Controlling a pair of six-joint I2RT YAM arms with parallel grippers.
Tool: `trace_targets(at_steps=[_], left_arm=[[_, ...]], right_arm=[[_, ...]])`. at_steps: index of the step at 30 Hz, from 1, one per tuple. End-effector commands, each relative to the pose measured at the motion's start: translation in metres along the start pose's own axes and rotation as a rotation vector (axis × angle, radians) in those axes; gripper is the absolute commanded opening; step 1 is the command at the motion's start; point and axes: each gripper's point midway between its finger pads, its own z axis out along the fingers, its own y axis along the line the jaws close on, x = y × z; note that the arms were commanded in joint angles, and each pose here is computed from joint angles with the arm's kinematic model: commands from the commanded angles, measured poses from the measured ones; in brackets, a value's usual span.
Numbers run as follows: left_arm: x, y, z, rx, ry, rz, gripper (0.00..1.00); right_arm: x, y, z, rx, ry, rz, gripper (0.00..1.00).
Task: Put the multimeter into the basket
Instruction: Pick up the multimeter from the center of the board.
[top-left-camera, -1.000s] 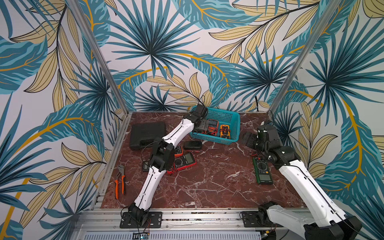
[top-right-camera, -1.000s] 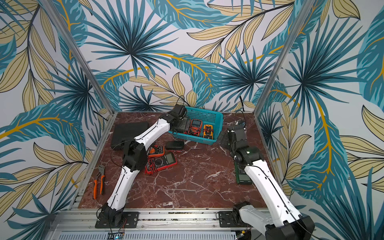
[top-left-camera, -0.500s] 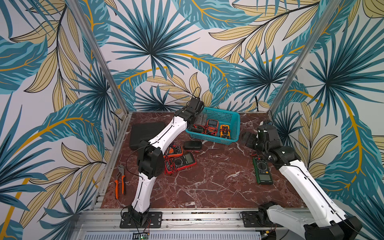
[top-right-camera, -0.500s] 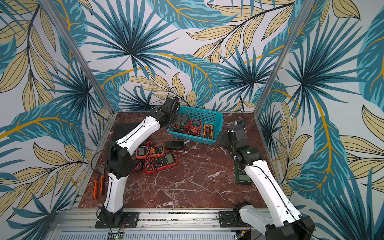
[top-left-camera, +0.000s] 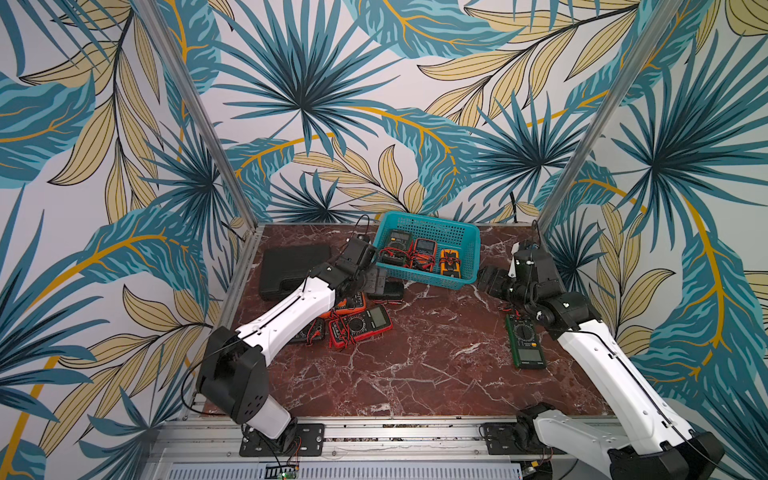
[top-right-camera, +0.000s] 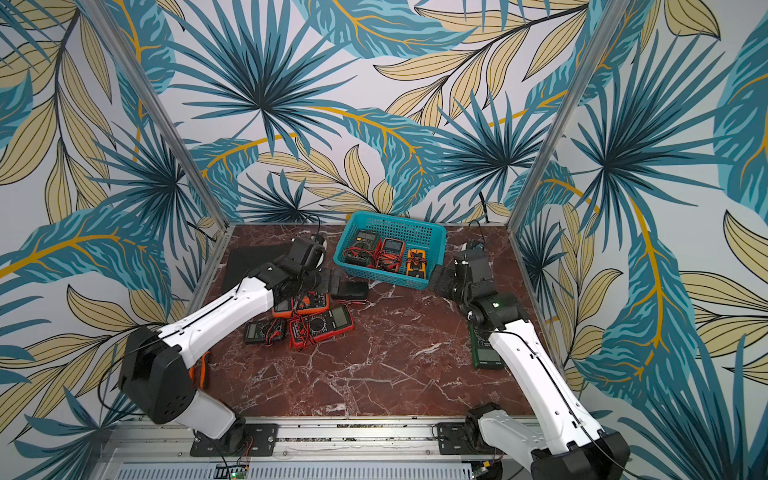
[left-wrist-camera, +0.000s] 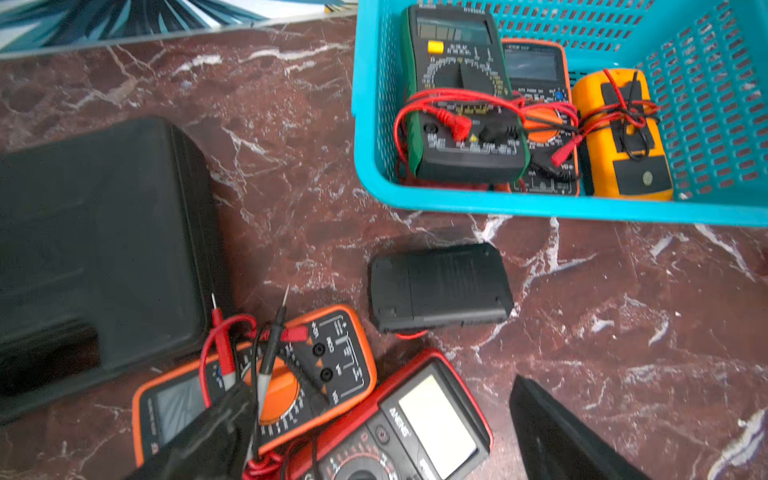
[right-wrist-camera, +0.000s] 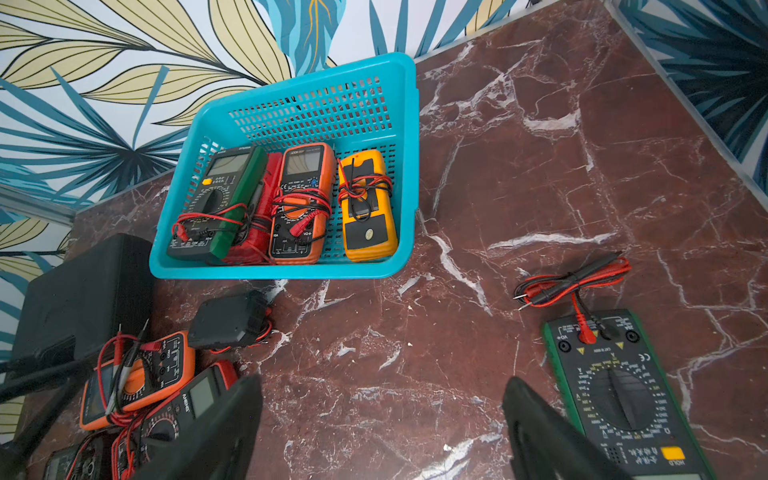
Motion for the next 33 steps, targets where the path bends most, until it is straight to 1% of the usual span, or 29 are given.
trace_targets(at_steps=[1,5,7,8,12,18,24,29,33], left_arm=[[0.031,0.008,0.004,0.016,0.038,-0.03,1.0],[0.064,0.017,0.008,0.035,0.099,-0.061,1.0],[0.073,0.022,0.012,0.041,0.106,-0.078,1.0],[0.078,0.021,0.014,0.071,0.119,-0.089,1.0],[0.088,0.032,0.022,0.083,0.138,-0.134,1.0],[0.105,0.04,0.034,0.111,0.183,-0.203,1.0],[0.119,0.047,0.045,0.09,0.218,-0.218,1.0],[0.128,0.05,0.054,0.08,0.258,-0.207,1.0],[0.136,0.041,0.055,0.127,0.302,-0.207,1.0]], right_arm=[[0.006,0.003,-0.004,-0.024,0.001,-0.018,0.93],[0.005,0.004,-0.01,-0.033,-0.011,-0.014,0.92],[0.003,0.006,-0.013,-0.043,-0.02,-0.012,0.92],[0.002,0.007,-0.015,-0.047,-0.022,-0.011,0.92],[0.003,0.009,-0.015,-0.05,-0.02,-0.012,0.92],[0.005,0.007,-0.012,-0.036,-0.013,-0.016,0.93],[0.004,0.008,-0.009,-0.029,-0.01,-0.023,0.93],[0.007,0.008,-0.003,-0.023,0.007,-0.021,0.93],[0.008,0.006,-0.002,-0.014,0.008,-0.021,0.93]])
